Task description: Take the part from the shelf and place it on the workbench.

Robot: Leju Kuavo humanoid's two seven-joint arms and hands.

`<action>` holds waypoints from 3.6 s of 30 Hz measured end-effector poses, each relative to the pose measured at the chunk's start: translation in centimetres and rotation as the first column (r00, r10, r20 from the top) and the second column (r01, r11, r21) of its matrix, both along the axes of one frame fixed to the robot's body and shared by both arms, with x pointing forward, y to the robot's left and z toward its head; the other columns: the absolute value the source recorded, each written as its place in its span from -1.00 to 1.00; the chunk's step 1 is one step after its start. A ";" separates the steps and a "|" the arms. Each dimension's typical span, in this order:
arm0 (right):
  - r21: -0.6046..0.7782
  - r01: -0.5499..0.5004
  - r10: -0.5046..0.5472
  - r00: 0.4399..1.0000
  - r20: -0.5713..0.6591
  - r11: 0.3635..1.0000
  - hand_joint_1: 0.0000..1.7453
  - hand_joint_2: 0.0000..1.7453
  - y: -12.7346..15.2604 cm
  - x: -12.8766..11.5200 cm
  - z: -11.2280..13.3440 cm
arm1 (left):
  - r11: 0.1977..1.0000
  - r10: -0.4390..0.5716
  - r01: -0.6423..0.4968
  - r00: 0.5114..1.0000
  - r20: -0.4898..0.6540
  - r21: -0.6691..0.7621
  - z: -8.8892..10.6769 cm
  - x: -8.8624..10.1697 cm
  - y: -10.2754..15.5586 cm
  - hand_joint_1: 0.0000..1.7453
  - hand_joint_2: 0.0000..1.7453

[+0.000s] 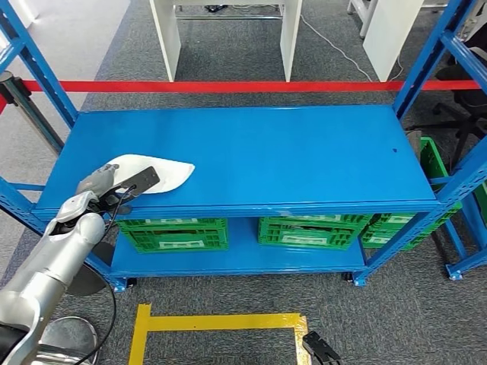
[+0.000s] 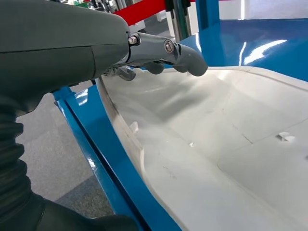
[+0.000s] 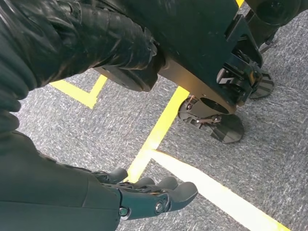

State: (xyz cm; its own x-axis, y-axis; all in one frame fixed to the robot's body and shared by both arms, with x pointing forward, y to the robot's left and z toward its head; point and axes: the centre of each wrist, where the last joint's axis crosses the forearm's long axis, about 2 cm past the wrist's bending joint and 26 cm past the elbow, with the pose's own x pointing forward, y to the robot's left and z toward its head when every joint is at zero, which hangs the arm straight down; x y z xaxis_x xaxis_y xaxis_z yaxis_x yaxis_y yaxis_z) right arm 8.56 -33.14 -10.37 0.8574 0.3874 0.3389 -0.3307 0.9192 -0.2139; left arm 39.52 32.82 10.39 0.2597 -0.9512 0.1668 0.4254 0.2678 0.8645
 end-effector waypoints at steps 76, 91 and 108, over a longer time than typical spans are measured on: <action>0.010 0.030 -0.030 1.000 -0.005 0.999 -1.00 1.00 0.0 -2.2 -0.4 | 0.891 0.015 0.012 0.998 0.055 -0.455 -0.2 -2.0 0.0 1.00 1.00; 0.025 0.122 -0.123 0.992 0.025 0.992 -1.00 1.00 0.2 -5.6 -0.8 | 0.753 0.017 0.211 0.941 0.339 -0.623 0.5 -8.5 -2.7 1.00 1.00; 0.007 0.187 -0.187 0.982 0.039 0.982 -1.00 1.00 2.2 -8.2 -1.0 | 0.788 0.037 0.445 0.655 0.755 -0.425 6.1 -21.1 -5.7 1.00 1.00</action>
State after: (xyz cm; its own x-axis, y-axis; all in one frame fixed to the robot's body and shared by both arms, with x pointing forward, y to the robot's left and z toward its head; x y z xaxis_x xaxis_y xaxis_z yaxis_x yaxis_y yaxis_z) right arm 0.32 -30.99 -11.40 0.9005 0.2202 0.3750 -0.1440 0.9646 -0.2208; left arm 18.38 27.08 16.49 -0.3552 -0.6373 0.6839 -0.1298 0.7581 0.6391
